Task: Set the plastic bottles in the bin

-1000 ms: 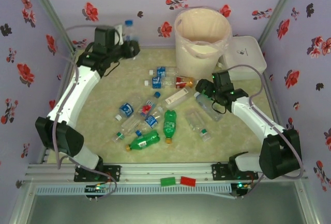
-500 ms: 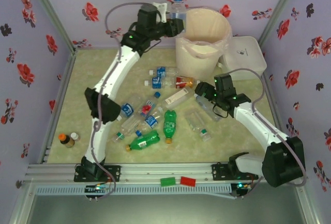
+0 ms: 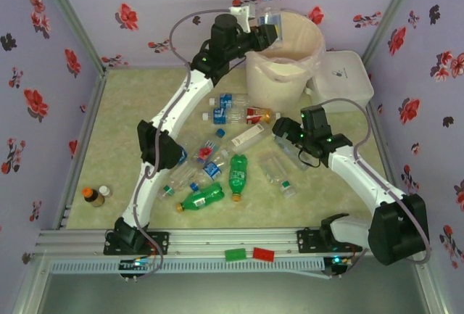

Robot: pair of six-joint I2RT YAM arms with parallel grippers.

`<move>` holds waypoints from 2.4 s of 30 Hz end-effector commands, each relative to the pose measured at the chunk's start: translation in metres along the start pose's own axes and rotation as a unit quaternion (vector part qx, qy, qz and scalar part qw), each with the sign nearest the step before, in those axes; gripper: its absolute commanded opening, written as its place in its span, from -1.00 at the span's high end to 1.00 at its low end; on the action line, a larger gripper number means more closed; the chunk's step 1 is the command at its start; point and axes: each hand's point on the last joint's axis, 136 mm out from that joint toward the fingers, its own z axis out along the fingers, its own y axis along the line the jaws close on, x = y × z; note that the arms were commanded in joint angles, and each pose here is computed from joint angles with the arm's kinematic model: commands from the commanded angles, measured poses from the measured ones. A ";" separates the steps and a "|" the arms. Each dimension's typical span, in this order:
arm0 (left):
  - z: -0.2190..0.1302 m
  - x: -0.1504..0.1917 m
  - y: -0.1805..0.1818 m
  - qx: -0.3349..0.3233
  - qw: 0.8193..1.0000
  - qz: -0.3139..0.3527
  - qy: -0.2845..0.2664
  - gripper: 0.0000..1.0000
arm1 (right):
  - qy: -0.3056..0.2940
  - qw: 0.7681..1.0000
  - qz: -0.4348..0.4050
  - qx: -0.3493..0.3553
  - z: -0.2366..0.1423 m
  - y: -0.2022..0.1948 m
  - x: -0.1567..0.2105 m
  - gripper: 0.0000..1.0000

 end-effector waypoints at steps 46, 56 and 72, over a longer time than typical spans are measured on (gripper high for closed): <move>-0.137 -0.009 -0.047 -0.046 0.994 0.096 0.019 -1.00 | 0.120 0.984 -0.122 0.040 -0.015 0.013 0.065 -0.99; -0.247 0.089 0.053 -0.220 0.972 0.034 0.074 -1.00 | 0.201 0.948 -0.226 0.096 0.003 0.001 0.094 -0.99; -0.347 0.219 0.118 -0.313 0.938 -0.056 0.139 -1.00 | 0.253 0.907 -0.300 0.156 0.052 -0.020 0.119 -0.86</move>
